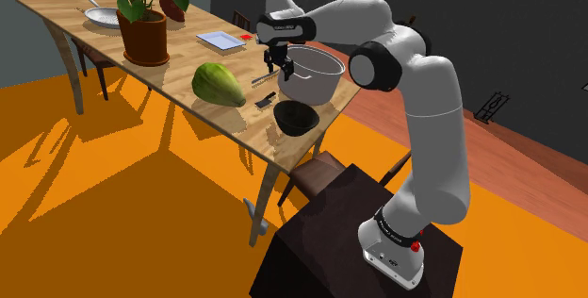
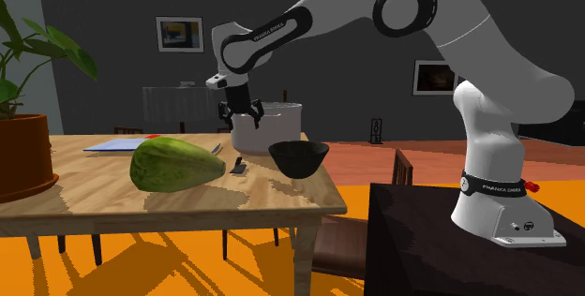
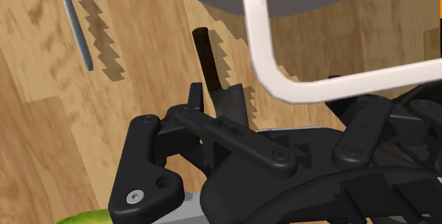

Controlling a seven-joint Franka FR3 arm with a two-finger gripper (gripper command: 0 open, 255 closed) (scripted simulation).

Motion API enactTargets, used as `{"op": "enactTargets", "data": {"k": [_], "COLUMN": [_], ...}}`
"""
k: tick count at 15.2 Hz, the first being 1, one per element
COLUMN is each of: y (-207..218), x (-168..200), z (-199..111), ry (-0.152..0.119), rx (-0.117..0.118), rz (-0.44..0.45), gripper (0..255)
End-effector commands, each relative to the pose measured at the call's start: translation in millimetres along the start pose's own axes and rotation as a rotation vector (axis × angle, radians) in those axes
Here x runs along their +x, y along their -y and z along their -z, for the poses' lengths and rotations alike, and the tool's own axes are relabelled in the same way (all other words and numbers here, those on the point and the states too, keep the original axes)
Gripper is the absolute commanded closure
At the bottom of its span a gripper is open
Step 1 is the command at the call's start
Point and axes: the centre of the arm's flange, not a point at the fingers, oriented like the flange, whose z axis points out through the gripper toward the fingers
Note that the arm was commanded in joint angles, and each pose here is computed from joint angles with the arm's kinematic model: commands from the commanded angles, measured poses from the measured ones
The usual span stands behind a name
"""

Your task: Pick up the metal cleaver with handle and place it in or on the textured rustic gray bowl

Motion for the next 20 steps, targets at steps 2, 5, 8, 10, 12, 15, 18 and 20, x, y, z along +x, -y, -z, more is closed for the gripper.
{"op": "enactTargets", "data": {"k": [2, 5, 8, 10, 12, 15, 18, 20], "y": [1, 1, 1, -3, 0, 6, 1, 2], "x": [-9, -9, -9, -9, -9, -2, -9, -12], "z": [-25, -25, -25, -24, -29, -27, -25, -15], "ry": [0.008, 0.008, 0.008, 0.008, 0.008, 0.007, 0.008, 0.008], "rx": [0.018, 0.018, 0.018, 0.018, 0.018, 0.018, 0.018, 0.018], "rz": [-0.009, -0.009, -0.009, -0.009, -0.009, -0.007, -0.009, -0.009], "gripper": [0, 0, 0, 255, 255, 255, 255, 255]}}
